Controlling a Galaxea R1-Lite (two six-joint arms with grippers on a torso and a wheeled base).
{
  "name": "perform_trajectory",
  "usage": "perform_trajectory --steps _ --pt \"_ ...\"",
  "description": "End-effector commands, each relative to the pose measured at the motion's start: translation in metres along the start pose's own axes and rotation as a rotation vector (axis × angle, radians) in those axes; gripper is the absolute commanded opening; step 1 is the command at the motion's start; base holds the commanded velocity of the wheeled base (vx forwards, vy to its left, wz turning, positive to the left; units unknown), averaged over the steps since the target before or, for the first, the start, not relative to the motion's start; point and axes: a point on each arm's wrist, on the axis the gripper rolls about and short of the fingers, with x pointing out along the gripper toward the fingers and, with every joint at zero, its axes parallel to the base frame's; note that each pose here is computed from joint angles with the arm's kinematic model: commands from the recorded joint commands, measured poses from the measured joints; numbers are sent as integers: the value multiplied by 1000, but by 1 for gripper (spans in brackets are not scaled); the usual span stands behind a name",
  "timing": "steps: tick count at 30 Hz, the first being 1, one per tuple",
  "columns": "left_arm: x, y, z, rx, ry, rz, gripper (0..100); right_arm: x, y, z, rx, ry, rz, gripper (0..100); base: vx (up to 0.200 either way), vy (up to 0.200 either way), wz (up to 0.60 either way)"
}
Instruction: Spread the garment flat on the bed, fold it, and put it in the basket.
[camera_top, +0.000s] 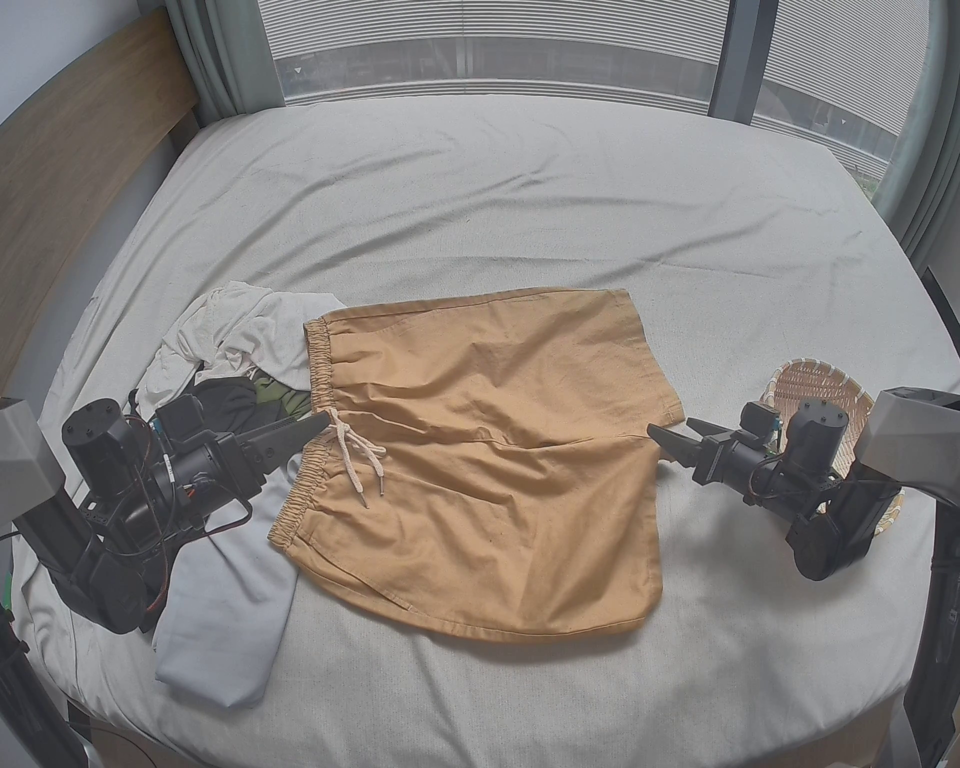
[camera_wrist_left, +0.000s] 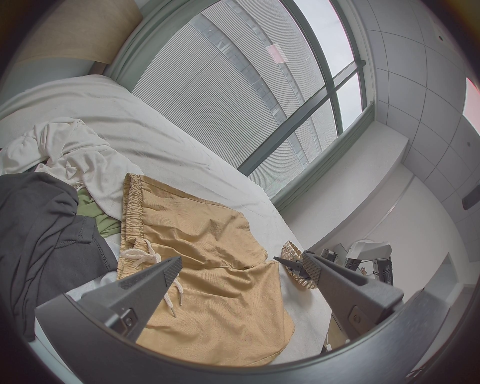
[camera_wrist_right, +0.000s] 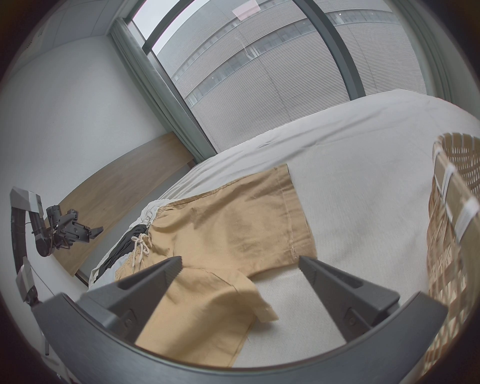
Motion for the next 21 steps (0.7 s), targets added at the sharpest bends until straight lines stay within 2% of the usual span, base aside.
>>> perform_trajectory --steps 1,8,13,21 --pt "0 -1 1 3 -4 -2 100 0 9 10 -14 -26 13 100 0 0 0" --pt "0 -1 2 6 -7 -4 100 -8 28 10 -10 -19 22 100 0 0 0" --pt "0 -1 2 6 -7 -4 100 -32 48 -8 23 81 30 100 0 0 0" --pt "0 -1 2 5 -6 -4 100 -72 52 -36 76 201 -24 100 0 0 0"
